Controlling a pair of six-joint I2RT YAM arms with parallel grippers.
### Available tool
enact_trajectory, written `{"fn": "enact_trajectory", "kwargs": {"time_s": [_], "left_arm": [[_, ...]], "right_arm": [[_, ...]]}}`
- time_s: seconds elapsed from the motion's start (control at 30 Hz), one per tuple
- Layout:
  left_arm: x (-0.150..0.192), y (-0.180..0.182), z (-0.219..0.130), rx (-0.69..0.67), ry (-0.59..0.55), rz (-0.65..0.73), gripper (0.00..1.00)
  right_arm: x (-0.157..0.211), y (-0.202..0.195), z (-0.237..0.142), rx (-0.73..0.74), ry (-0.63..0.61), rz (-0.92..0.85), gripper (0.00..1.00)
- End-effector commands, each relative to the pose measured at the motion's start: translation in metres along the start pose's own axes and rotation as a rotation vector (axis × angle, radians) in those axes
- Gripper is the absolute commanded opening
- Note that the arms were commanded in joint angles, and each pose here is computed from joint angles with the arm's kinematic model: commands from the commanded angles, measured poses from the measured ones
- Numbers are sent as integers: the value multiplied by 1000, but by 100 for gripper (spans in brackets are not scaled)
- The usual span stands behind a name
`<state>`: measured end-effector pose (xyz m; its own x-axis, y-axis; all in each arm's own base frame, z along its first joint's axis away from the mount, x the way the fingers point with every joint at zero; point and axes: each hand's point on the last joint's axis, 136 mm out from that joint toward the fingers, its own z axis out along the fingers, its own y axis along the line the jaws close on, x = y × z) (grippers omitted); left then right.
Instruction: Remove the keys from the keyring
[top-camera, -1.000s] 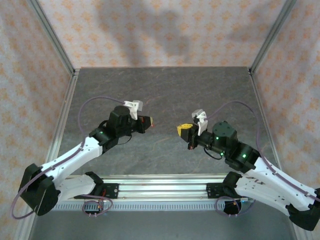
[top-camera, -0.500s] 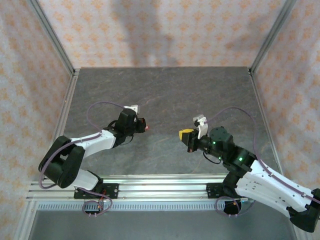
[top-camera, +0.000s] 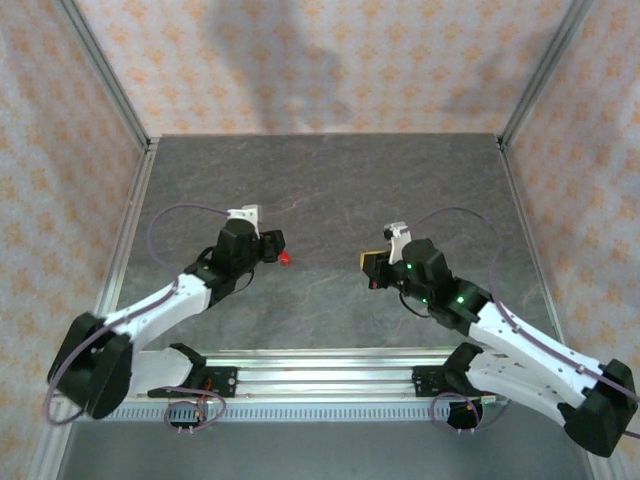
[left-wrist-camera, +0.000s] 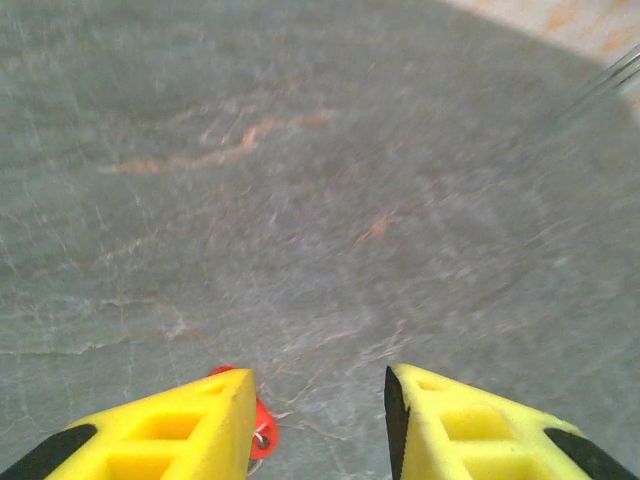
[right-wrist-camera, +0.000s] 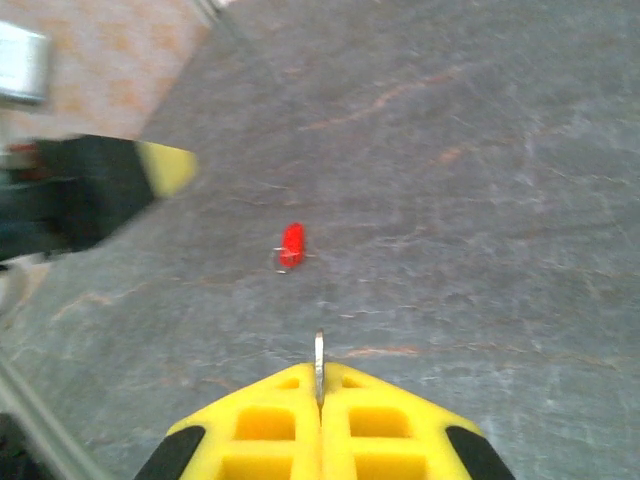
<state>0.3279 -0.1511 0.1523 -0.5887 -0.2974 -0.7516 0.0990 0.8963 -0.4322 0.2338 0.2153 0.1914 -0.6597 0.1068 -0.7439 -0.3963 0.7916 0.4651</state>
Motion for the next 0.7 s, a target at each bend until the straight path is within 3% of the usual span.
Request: {"fn": "enact_trajectory", "kwargs": {"time_s": [0.0,0.37,0.67], "left_arm": [[5,5,-26,3,9,-1,40],[-13,-25,-99,185,-58,-53,44],[-13,-31,-112,240,-71,-100,48]], "right_arm": [[-20,-5,12,21,-24,58,0],[-19,-58,80,140,5,155,0],[1,-110,120,266,44,293,0]]}}
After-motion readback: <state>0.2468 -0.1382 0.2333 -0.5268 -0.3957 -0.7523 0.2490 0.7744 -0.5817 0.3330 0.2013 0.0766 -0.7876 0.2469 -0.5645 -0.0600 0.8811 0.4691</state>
